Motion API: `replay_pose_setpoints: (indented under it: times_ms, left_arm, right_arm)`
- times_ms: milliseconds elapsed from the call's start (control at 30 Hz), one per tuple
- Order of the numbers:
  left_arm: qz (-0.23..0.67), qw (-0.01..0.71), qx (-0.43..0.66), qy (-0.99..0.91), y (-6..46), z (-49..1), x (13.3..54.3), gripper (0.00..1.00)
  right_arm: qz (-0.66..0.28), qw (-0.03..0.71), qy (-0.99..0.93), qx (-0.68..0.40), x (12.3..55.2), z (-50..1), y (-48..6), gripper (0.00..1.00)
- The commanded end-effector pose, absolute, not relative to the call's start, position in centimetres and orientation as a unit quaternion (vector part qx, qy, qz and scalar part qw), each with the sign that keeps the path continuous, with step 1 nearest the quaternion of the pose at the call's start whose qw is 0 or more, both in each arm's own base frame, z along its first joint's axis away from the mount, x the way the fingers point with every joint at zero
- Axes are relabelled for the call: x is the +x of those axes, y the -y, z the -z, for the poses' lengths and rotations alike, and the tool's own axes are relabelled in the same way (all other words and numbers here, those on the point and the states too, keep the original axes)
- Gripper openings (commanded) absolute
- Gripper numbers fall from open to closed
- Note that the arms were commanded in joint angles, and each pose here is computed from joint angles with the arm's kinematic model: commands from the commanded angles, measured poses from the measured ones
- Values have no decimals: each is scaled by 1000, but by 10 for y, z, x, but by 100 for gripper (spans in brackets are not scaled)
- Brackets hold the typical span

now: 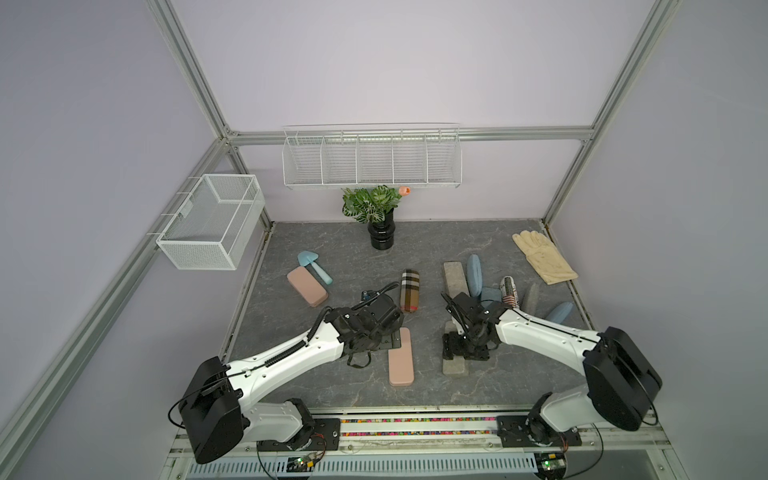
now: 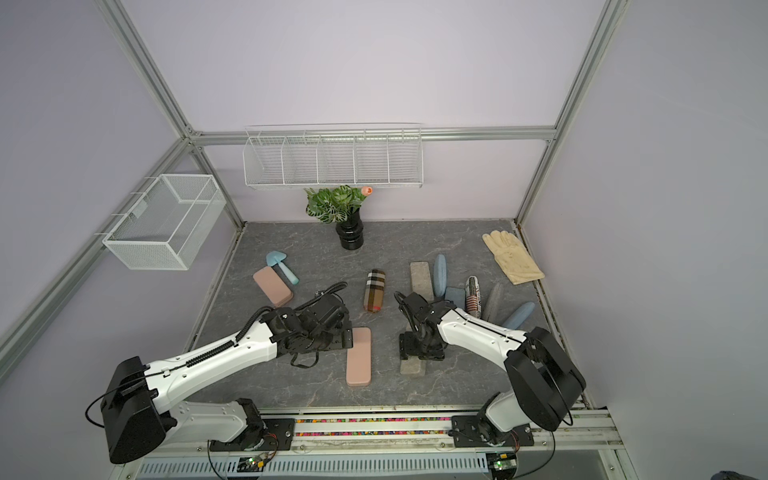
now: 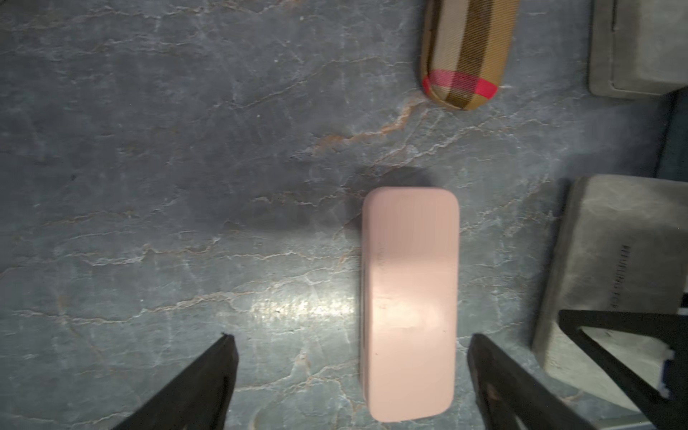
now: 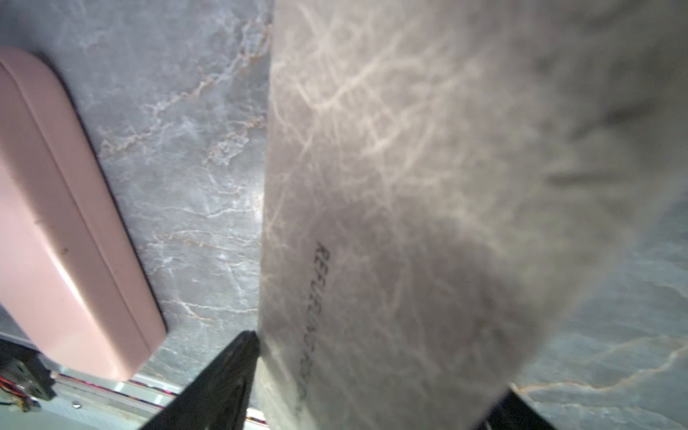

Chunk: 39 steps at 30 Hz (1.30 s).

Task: Close the glasses case
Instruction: Move the glasses case to the center of the board.

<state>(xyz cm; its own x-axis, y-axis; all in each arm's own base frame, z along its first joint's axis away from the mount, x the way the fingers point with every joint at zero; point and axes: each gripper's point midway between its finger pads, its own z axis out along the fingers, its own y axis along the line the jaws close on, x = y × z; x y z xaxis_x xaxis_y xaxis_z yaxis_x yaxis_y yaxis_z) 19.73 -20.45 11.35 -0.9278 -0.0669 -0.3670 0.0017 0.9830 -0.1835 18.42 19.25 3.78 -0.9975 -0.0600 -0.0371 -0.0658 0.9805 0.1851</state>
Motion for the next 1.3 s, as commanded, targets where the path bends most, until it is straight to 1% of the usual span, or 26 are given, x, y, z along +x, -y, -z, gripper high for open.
replay_pose_setpoints:
  times_ms: [0,167,400,467,633,667,1033,1267]
  left_arm:
    - [85,201,-37,-975,190,-117,199,97]
    - [83,210,-37,-974,186,-118,201,97]
    - [81,205,-40,-975,186,-111,202,97]
    - [77,203,-46,-975,183,-107,202,97]
    - [73,193,-67,-976,174,-94,201,97]
    - [74,193,-69,-976,173,-93,201,97]
    - [77,189,-73,-976,176,-88,205,97]
    - [75,189,-74,-976,173,-88,203,97]
  right_arm:
    - [-64,23,-997,-31,186,-40,-185,87]
    - [-53,35,-997,-36,190,-52,-184,92]
    - [-43,18,-998,-46,193,-43,-189,91]
    - [-43,15,-998,-44,193,-39,-190,87]
    - [-51,15,-997,-49,189,-40,-199,66]
    - [-54,17,-997,-49,189,-41,-202,64]
    - [-80,38,-995,-49,187,-51,-255,64]
    - [-85,48,-994,-39,192,-52,-277,65]
